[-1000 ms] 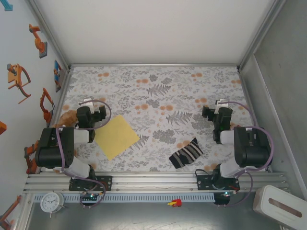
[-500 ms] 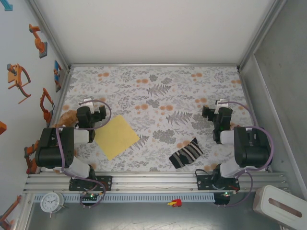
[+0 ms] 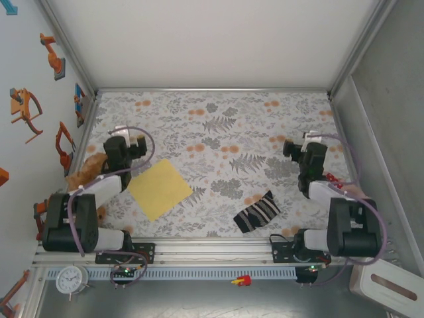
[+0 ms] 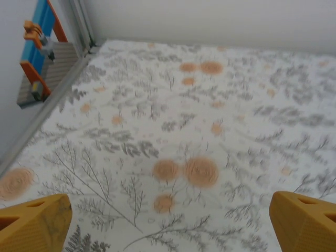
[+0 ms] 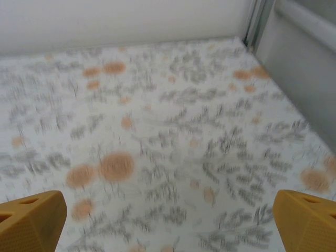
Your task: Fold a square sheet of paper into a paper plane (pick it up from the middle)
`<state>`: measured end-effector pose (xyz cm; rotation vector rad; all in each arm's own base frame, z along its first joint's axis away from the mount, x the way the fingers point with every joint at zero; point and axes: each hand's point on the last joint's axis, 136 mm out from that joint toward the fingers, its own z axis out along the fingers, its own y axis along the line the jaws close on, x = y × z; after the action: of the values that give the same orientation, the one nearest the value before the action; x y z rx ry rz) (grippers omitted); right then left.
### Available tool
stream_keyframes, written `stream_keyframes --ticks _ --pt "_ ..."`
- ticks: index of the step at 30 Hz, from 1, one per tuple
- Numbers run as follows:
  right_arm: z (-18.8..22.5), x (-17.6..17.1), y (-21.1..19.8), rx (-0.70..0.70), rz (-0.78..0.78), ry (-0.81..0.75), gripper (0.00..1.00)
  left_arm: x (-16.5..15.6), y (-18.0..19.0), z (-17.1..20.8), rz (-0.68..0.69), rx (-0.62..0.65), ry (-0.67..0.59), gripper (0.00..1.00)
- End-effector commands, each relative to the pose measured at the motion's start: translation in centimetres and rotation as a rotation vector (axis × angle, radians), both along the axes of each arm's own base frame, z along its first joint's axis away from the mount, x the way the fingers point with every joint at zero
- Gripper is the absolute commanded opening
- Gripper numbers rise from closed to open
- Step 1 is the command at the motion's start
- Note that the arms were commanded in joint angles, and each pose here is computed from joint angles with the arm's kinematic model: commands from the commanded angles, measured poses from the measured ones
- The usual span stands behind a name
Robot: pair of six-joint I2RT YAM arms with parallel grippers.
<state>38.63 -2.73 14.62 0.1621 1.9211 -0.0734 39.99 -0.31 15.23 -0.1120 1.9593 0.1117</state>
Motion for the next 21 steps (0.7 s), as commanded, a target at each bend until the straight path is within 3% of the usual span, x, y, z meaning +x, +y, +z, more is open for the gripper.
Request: stream_keyframes --ticks 1,6,9,16,21 --pt "2.0 -0.5 -0.7 0.104 -0.087 0.092 0.99 -1.1 0.0 2.1 0.056 -0.084 0.066 0.96" --pt "3.4 -0.2 1.3 0.255 -0.106 0.233 0.99 -2.7 -1.9 4.8 0.057 -0.298 0.151 0.96" --pt "3.4 0.4 5.8 0.313 0.03 0.294 0.99 -3.7 -2.7 5.4 0.051 -0.394 0.177 0.96" --pt "0.7 -0.1 19.4 0.216 0.339 0.453 0.93 -5.8 -3.5 6.4 0.01 -0.435 0.186 0.96" --pt "-2.5 -2.3 29.4 0.037 0.527 0.565 0.9 -6.4 -2.7 6.5 0.036 -0.406 0.192 0.96"
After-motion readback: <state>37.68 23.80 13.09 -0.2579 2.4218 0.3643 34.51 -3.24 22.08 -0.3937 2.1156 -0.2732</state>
